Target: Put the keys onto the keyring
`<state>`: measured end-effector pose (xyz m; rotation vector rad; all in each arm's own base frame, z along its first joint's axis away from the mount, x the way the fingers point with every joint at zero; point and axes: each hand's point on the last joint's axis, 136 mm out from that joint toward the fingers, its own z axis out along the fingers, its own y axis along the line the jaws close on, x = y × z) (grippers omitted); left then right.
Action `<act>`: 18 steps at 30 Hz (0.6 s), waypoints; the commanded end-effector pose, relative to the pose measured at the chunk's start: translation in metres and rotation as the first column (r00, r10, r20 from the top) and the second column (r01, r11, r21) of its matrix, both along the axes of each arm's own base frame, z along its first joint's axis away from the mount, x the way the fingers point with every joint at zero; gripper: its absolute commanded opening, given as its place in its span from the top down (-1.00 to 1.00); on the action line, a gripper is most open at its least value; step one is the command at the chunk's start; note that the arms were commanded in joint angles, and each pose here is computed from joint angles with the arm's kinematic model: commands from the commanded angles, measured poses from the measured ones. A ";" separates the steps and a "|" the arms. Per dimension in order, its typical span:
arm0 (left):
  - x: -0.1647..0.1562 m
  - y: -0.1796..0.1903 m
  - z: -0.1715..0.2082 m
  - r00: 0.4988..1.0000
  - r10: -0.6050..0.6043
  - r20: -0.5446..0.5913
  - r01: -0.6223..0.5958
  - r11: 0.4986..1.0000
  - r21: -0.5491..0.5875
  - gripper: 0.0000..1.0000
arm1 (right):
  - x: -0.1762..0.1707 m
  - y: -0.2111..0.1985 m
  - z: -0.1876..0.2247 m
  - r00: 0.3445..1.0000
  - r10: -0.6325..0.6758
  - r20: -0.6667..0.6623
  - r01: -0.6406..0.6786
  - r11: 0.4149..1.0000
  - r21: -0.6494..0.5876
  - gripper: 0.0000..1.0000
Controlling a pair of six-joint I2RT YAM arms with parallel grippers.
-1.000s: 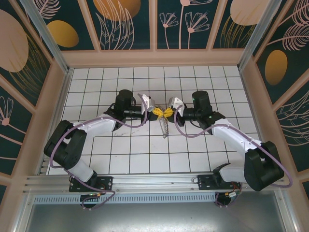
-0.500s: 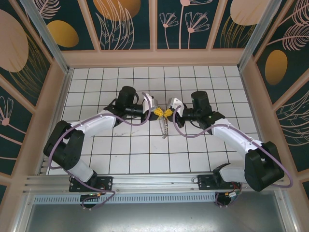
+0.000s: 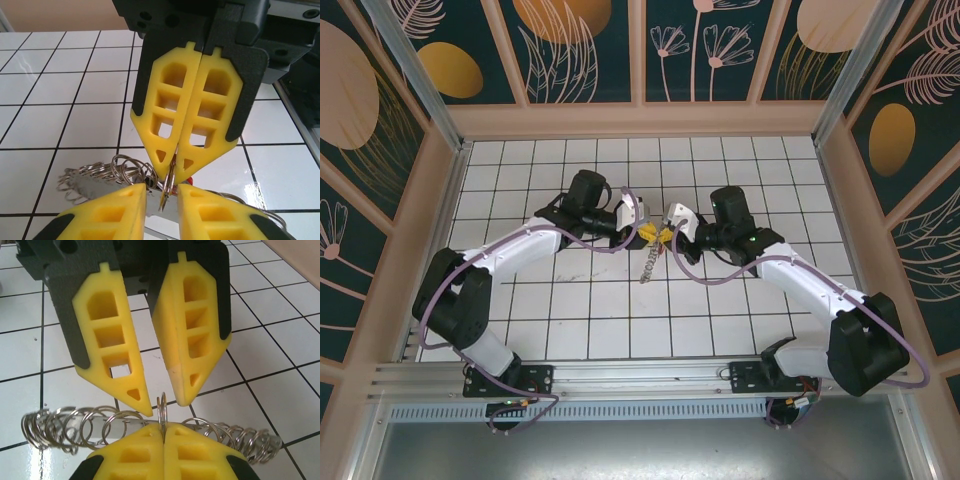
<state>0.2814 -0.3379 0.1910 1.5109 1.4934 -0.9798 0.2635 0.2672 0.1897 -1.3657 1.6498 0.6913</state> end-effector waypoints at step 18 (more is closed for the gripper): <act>-0.010 -0.006 0.019 0.997 -0.070 0.024 0.072 0.993 -0.096 1.00 | 0.002 0.001 0.018 0.996 0.007 0.094 -0.012 0.998 0.054 0.91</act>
